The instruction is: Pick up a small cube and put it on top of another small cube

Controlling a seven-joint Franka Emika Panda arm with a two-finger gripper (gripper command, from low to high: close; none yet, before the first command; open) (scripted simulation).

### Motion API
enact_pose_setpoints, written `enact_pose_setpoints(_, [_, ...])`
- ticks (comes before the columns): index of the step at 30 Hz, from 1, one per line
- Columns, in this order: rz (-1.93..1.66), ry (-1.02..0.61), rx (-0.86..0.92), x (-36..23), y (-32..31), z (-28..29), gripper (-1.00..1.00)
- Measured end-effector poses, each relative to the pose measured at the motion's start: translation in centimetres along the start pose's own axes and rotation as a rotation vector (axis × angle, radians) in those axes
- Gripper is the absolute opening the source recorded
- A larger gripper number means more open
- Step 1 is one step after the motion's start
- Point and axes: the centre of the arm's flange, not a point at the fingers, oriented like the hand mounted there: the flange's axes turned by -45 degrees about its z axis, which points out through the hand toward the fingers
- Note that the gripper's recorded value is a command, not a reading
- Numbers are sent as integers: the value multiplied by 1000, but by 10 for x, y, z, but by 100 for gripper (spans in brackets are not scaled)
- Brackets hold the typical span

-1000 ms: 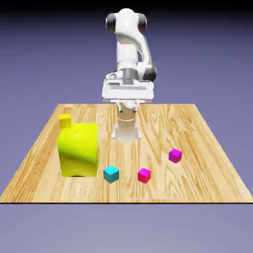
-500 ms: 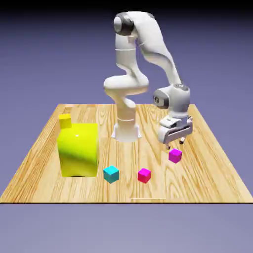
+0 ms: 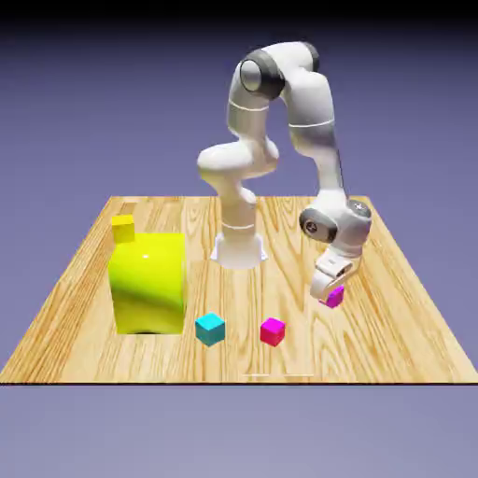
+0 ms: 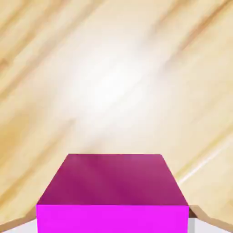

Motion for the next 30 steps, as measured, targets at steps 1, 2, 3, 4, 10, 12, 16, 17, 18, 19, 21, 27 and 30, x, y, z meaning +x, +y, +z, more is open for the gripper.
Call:
enact_pose_setpoints(1, [0, 0, 0, -1, 0, -11, -100])
enact_pose_setpoints(2, [0, -1, 0, -2, 0, -21, -100])
enact_pose_setpoints(3, [-2, -2, 0, -3, -1, -31, -100])
enact_pose_setpoints(4, [-4, -2, 0, -4, -1, -37, -100])
enact_pose_setpoints(10, [170, -4, 28, -6, 98, -48, -100])
enact_pose_setpoints(12, [233, -5, 38, -13, 136, -51, -100])
enact_pose_setpoints(16, [358, -5, 61, -38, 209, -58, -100])
enact_pose_setpoints(17, [389, -5, 67, -46, 227, -59, -100])
enact_pose_setpoints(18, [421, -5, 73, -56, 244, -60, -100])
enact_pose_setpoints(19, [452, -5, 79, -66, 261, -61, -100])
enact_pose_setpoints(21, [514, -4, 91, -89, 294, -63, -100])
enact_pose_setpoints(27, [713, -2, 133, -176, 373, -62, -100])
enact_pose_setpoints(30, [646, -1, 121, -147, 356, -25, -100])
